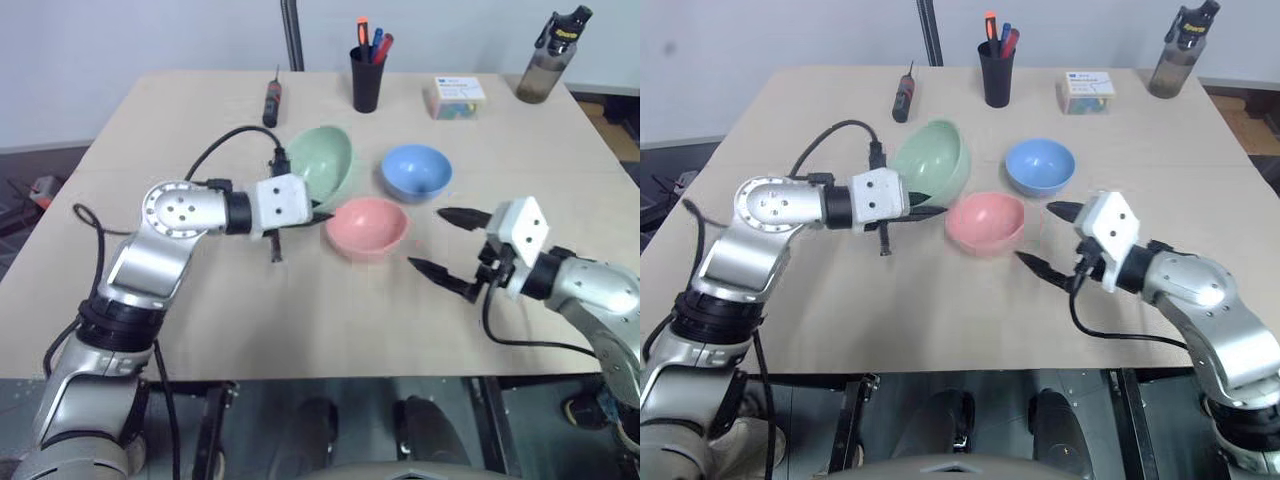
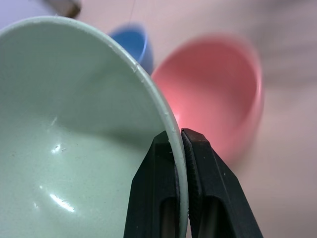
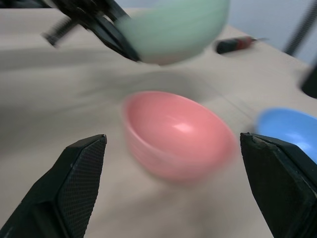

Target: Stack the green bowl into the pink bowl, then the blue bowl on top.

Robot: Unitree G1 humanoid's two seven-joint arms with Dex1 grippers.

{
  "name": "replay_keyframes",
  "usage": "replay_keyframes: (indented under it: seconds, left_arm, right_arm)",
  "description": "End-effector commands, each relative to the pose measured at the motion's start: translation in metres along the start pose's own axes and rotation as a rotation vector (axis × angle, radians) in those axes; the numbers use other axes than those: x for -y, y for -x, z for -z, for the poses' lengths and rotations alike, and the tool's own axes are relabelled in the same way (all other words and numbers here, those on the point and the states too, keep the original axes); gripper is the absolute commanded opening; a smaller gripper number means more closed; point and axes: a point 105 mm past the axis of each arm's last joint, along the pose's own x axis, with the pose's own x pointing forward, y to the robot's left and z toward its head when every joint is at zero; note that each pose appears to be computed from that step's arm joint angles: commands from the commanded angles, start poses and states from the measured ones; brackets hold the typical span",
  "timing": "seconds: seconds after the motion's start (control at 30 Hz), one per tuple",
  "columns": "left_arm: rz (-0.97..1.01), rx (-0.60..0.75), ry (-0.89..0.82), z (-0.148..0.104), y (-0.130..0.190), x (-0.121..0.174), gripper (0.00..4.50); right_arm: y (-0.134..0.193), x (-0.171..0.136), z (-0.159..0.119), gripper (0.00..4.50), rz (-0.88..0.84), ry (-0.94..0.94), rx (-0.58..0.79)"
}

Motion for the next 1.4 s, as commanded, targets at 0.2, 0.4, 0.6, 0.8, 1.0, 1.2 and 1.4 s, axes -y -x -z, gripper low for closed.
replay_keyframes:
  seconds: [0.2,0.4,0.6,0.8,1.0,1.2,1.4]
  left_arm:
    - [0.309,0.068,-0.028,0.003,-0.035,0.024,0.02]
    - [0.465,-0.018,-0.024,0.022,-0.037,0.030,1.00]
    - [0.404,-0.015,-0.053,0.019,-0.037,0.016,3.08]
    - [0.234,0.104,0.121,-0.005,-0.011,-0.006,3.68]
    - [-0.048,0.170,0.347,0.012,0.034,-0.008,3.68]
    - [-0.194,0.174,0.606,0.029,0.074,0.022,4.48]
    - [-0.339,0.196,0.629,0.015,0.089,0.030,4.48]
  right_arm:
    - [0.026,0.000,-0.015,4.50,0.132,0.070,0.002]
    - [0.033,-0.003,-0.016,4.50,0.179,0.070,-0.009]
    - [0.034,-0.004,-0.015,4.50,0.184,0.057,-0.014]
    - [0.021,0.008,-0.002,4.50,0.147,0.052,-0.058]
    - [-0.017,0.062,0.026,4.50,0.148,0.164,-0.161]
    - [-0.084,0.089,0.039,4.50,-0.007,0.343,-0.190]
    - [-0.121,0.097,0.052,4.50,-0.113,0.429,-0.231]
